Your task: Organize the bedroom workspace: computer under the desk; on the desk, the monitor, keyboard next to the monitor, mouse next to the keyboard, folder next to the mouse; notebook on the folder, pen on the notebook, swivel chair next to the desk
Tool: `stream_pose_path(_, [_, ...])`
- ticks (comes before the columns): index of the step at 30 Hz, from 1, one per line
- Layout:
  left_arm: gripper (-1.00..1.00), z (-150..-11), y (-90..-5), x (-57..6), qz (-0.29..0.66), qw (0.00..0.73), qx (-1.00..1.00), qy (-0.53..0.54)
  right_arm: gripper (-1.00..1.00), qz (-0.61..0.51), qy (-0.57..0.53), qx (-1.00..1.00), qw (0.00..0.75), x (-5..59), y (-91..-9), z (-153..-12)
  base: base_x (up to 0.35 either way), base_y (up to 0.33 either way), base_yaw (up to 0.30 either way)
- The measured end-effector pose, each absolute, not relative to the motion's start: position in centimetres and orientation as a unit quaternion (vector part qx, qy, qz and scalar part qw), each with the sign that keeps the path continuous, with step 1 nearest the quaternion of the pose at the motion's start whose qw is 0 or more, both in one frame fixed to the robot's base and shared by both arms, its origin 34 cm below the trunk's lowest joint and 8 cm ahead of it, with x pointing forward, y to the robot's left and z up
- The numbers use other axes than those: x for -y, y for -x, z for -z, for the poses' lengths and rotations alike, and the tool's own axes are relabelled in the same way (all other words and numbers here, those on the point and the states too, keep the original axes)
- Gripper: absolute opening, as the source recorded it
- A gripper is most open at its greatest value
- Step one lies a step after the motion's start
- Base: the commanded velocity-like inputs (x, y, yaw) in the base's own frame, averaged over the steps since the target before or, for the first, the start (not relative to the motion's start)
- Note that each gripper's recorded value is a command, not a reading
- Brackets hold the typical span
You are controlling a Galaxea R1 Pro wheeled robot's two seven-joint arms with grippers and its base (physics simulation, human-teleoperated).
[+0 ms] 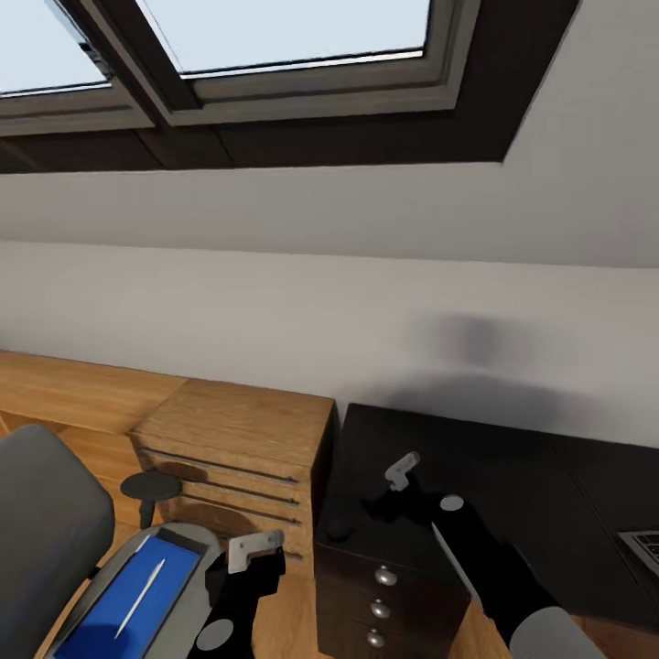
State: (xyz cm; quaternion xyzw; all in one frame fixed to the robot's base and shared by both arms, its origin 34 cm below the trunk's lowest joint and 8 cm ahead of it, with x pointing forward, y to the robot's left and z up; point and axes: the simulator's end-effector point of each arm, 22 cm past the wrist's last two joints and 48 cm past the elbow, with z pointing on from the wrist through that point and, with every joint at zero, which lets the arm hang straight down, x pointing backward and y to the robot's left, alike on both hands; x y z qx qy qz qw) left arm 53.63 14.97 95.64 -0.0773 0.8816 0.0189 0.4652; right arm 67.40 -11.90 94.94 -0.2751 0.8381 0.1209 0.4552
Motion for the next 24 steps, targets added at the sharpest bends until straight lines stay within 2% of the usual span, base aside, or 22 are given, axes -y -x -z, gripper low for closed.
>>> stream_pose_path(18, [1.00, -95.6, -53.6, -15.0, -0.019, 0.465, -0.882, 0.077, 1.00, -0.146, 0.237, -0.833, 0.477, 12.3, -68.4, -97.0, 0.000, 0.000, -0.014])
stream_pose_path(24, [1.00, -95.6, -53.6, -14.9, -0.019, 0.465, -0.882, 0.077, 1.00, -0.104, 0.129, -0.844, 0.510, 17.9, -71.2, -98.6, 0.000, 0.000, 0.000])
